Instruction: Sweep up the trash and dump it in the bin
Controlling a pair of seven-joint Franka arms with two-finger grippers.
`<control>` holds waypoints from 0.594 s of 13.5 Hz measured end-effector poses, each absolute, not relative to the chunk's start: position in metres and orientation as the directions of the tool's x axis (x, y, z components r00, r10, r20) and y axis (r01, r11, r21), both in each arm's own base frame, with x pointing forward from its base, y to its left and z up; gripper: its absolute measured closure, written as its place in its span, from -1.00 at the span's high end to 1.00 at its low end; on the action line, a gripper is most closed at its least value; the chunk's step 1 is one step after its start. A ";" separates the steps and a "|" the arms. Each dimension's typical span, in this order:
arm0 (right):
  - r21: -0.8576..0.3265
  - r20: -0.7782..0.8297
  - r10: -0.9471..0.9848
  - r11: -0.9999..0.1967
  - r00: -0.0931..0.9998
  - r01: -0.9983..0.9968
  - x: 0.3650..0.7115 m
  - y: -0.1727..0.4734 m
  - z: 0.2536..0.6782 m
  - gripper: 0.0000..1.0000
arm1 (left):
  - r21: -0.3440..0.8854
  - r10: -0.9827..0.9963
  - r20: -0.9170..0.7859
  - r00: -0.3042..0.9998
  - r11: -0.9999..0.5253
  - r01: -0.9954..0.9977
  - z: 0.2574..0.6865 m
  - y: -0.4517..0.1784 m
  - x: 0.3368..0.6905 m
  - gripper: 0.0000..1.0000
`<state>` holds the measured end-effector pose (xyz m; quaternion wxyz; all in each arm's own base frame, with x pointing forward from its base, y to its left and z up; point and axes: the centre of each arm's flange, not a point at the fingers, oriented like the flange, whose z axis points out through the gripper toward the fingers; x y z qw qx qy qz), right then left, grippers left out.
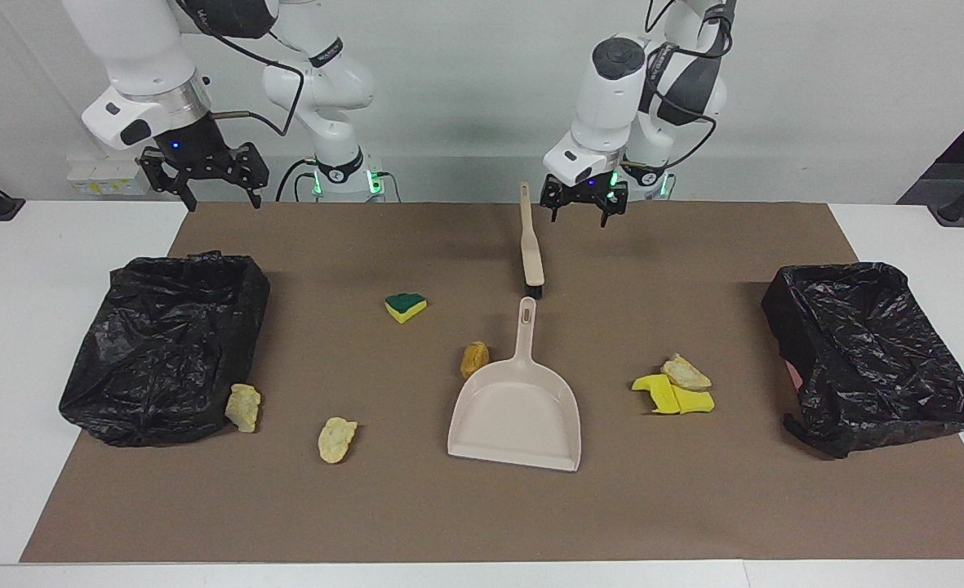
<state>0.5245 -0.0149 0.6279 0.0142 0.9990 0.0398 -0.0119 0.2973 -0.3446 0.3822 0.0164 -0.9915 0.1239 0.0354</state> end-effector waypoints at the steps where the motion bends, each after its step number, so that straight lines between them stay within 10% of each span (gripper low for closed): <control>1: 0.027 -0.025 0.079 -0.996 0.997 0.080 0.524 -0.015 0.628 1.00 | -0.031 -0.249 -0.081 0.965 -0.967 -0.252 0.373 -0.349 0.284 1.00; 8: 0.028 -0.025 0.083 -0.996 0.996 0.084 0.525 -0.013 0.628 1.00 | -0.026 -0.259 -0.067 0.964 -0.965 -0.261 0.344 -0.360 0.249 1.00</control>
